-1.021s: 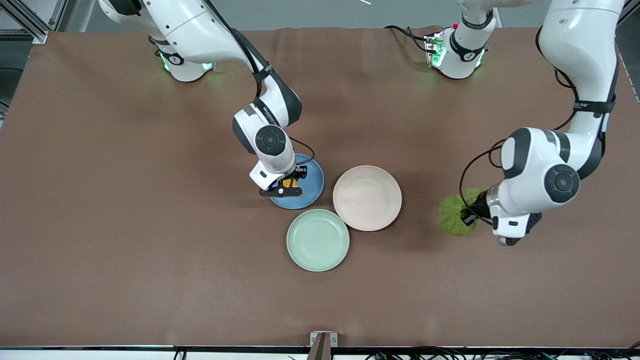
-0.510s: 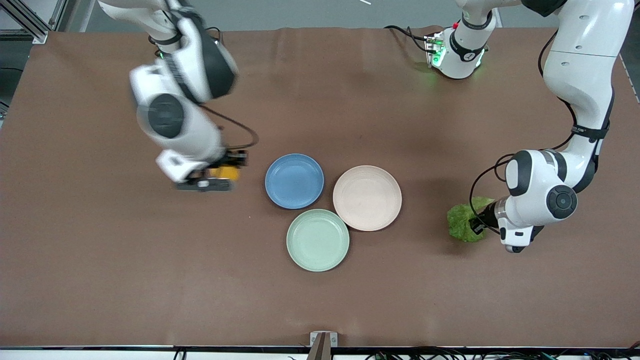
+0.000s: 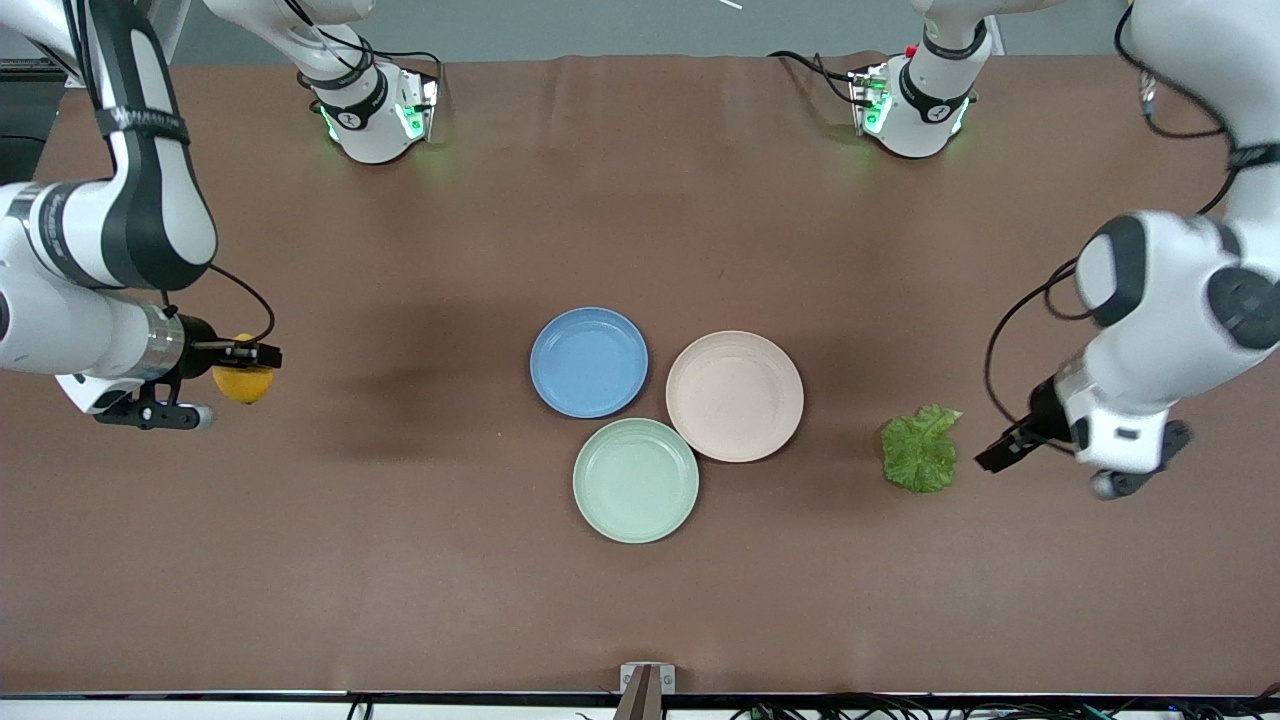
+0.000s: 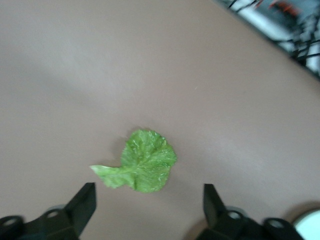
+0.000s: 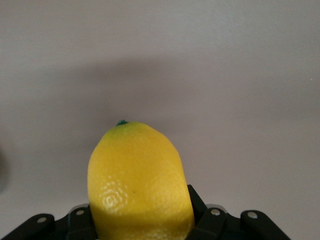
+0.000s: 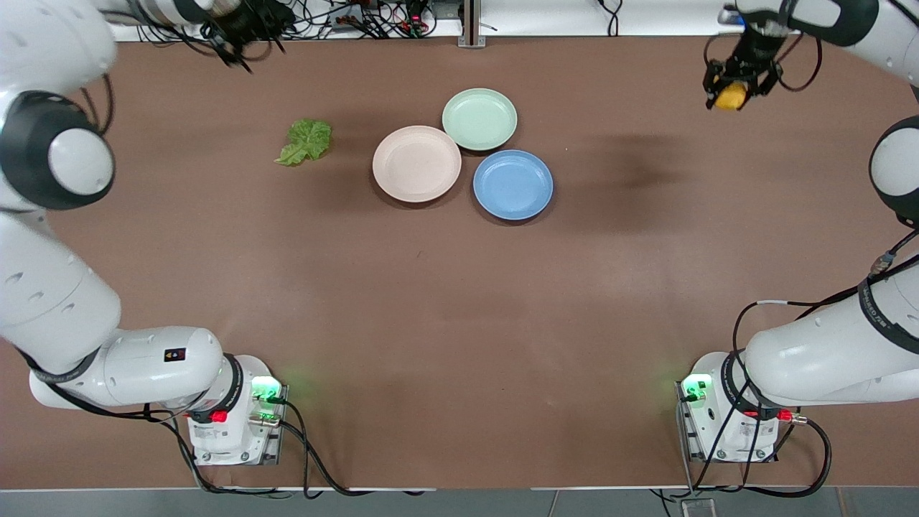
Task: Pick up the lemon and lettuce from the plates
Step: 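Carry the lemon off the plate while the left gripper carries the lettuce away, then release the lemon and lettuce on the table and raise both grippers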
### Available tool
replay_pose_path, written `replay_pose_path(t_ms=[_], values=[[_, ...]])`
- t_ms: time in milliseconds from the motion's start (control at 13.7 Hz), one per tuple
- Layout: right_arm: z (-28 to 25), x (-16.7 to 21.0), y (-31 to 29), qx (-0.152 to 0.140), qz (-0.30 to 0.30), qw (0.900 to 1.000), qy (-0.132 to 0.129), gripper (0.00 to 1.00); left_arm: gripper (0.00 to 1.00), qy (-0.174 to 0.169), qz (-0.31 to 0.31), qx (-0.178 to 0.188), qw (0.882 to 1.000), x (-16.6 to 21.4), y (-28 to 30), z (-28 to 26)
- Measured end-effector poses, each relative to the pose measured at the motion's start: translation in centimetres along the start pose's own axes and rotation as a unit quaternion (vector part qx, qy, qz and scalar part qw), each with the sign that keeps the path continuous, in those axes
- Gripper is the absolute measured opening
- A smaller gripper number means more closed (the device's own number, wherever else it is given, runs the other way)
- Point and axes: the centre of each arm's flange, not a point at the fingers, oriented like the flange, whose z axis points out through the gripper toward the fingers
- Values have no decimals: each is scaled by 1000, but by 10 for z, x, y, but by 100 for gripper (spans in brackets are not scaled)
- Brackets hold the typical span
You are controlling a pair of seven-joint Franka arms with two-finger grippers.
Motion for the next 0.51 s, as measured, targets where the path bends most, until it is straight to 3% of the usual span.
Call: replay_pose_path(t_ms=[292, 510], values=[[83, -6, 22, 1, 13, 999, 37, 63, 100, -16, 53, 26, 998, -1, -25, -99], [128, -5, 50, 3, 2, 999, 43, 63, 100, -21, 80, 35, 996, -20, -29, -155]])
